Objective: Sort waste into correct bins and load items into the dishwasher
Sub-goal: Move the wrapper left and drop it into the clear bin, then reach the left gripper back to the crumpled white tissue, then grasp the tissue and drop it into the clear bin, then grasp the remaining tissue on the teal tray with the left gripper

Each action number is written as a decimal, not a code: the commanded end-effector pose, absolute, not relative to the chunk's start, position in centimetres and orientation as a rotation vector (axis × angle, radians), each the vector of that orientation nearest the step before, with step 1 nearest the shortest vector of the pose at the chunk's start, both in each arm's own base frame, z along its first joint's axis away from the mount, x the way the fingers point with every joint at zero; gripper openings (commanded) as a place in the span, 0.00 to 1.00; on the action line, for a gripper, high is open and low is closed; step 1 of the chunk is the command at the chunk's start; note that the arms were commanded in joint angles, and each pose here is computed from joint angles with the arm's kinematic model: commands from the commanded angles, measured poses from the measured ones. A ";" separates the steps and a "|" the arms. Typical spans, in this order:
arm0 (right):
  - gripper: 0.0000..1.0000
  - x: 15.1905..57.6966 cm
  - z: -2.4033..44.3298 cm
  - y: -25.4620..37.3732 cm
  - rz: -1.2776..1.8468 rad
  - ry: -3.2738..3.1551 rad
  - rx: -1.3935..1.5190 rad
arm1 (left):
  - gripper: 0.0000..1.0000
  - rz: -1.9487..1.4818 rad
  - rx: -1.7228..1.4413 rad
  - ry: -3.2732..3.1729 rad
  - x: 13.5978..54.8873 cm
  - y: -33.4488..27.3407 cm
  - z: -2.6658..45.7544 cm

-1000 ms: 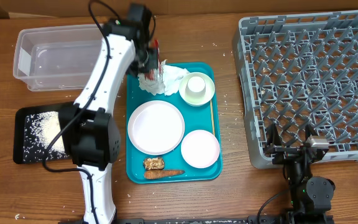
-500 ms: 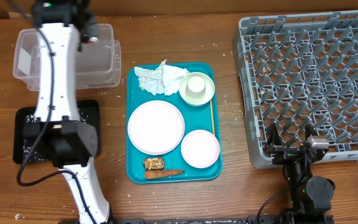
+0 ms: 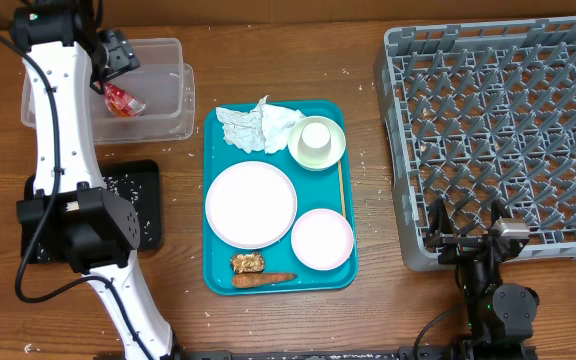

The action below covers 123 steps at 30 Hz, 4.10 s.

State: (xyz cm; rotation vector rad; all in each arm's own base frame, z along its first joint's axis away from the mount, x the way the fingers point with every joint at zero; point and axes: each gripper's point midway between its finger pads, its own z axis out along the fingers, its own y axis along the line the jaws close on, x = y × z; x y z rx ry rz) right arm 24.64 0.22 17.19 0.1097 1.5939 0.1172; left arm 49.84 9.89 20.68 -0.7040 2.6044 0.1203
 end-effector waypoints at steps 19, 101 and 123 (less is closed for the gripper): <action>1.00 24.7 17.0 0.0 0.107 1.589 0.113 | 0.75 -0.280 -0.120 2.856 48.2 -14.3 8.7; 1.00 24.7 17.0 0.0 0.107 1.589 0.113 | 1.00 0.224 -0.588 2.543 47.9 4.3 19.8; 1.00 24.7 17.0 0.0 0.108 1.589 0.114 | 0.86 -0.049 0.169 2.986 45.6 -12.3 2.8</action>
